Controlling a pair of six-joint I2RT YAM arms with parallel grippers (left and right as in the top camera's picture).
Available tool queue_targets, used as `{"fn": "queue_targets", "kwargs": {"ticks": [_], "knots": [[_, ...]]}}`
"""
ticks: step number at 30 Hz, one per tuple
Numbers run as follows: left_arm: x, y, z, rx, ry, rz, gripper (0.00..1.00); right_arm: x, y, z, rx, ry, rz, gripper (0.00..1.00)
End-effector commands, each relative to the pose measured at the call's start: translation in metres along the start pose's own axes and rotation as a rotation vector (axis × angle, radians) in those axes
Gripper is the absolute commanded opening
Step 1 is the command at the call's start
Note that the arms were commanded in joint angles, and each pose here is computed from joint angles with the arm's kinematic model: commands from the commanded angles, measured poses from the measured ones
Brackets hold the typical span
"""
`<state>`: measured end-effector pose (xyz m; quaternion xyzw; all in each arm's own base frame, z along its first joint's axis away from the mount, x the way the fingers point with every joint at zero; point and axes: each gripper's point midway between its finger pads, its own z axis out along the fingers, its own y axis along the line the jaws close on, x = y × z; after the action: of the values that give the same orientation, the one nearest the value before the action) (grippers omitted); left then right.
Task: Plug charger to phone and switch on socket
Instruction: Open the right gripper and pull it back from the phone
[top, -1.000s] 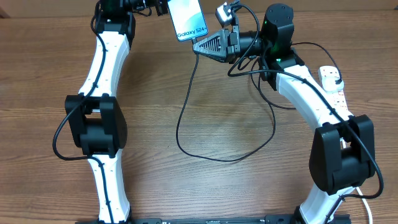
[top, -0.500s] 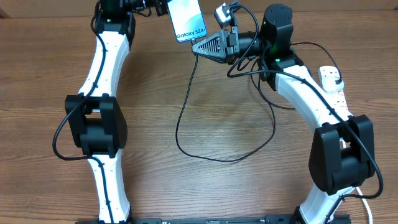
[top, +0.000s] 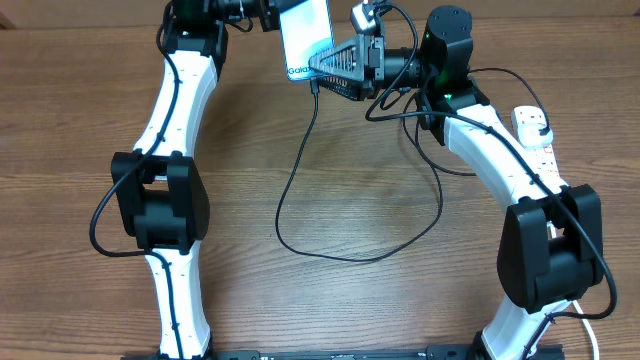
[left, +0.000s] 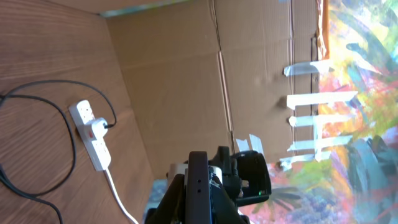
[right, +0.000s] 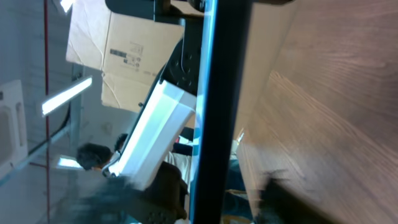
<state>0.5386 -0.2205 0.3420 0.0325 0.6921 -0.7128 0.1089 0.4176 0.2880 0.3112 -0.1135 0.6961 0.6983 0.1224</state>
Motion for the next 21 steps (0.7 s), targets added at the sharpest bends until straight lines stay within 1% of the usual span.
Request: {"fn": "queue_targets", "kwargs": {"ticks": [1, 3, 6, 11, 18, 21], "knots": [[0.002, -0.008, -0.001, 0.005, 0.020, 0.041, 0.04, -0.006, 0.022, -0.004, -0.010, -0.024, -0.062, 0.93], [0.002, -0.008, -0.002, 0.005, 0.019, 0.041, 0.04, -0.006, 0.023, -0.004, -0.011, -0.023, -0.065, 1.00], [0.004, -0.008, -0.002, 0.005, 0.028, 0.041, 0.04, -0.008, 0.025, -0.009, -0.015, -0.025, -0.083, 1.00], [0.006, -0.008, -0.003, 0.005, 0.042, 0.041, 0.04, -0.021, 0.019, -0.029, 0.006, -0.070, -0.074, 1.00], [0.006, -0.008, -0.003, 0.005, 0.041, 0.041, 0.04, -0.041, -0.002, -0.076, 0.067, -0.160, 0.003, 1.00], [0.005, -0.008, -0.003, 0.005, 0.040, 0.041, 0.04, -0.043, -0.019, -0.097, 0.109, -0.193, 0.064, 1.00]]}}
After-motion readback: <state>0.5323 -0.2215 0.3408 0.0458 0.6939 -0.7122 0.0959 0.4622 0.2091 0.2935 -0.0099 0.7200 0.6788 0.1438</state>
